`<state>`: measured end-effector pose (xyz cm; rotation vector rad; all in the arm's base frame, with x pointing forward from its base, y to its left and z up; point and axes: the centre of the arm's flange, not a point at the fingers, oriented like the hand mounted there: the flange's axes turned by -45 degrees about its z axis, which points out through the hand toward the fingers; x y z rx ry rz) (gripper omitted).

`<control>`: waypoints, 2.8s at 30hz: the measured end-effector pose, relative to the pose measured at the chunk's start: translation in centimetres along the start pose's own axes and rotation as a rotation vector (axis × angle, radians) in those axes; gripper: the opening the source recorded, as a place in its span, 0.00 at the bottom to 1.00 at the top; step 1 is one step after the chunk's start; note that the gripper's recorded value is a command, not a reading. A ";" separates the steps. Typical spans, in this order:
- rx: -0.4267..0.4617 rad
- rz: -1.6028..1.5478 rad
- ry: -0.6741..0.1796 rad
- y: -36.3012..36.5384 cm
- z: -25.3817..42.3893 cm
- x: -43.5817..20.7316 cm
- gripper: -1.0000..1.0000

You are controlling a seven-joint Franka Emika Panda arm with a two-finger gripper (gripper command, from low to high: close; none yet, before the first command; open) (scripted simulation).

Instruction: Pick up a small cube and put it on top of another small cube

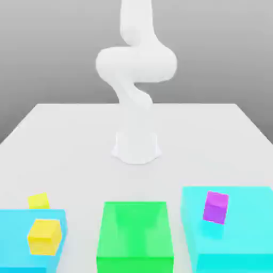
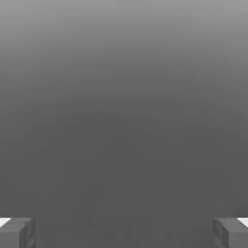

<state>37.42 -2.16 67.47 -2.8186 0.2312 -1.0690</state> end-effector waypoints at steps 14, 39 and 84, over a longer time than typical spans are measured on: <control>-0.124 1.184 -0.439 14.7 25.8 -10.4 0.50; -0.958 2.388 -0.043 33.2 34.2 -34.2 0.50; -1.010 2.587 0.059 34.4 37.5 -13.3 1.00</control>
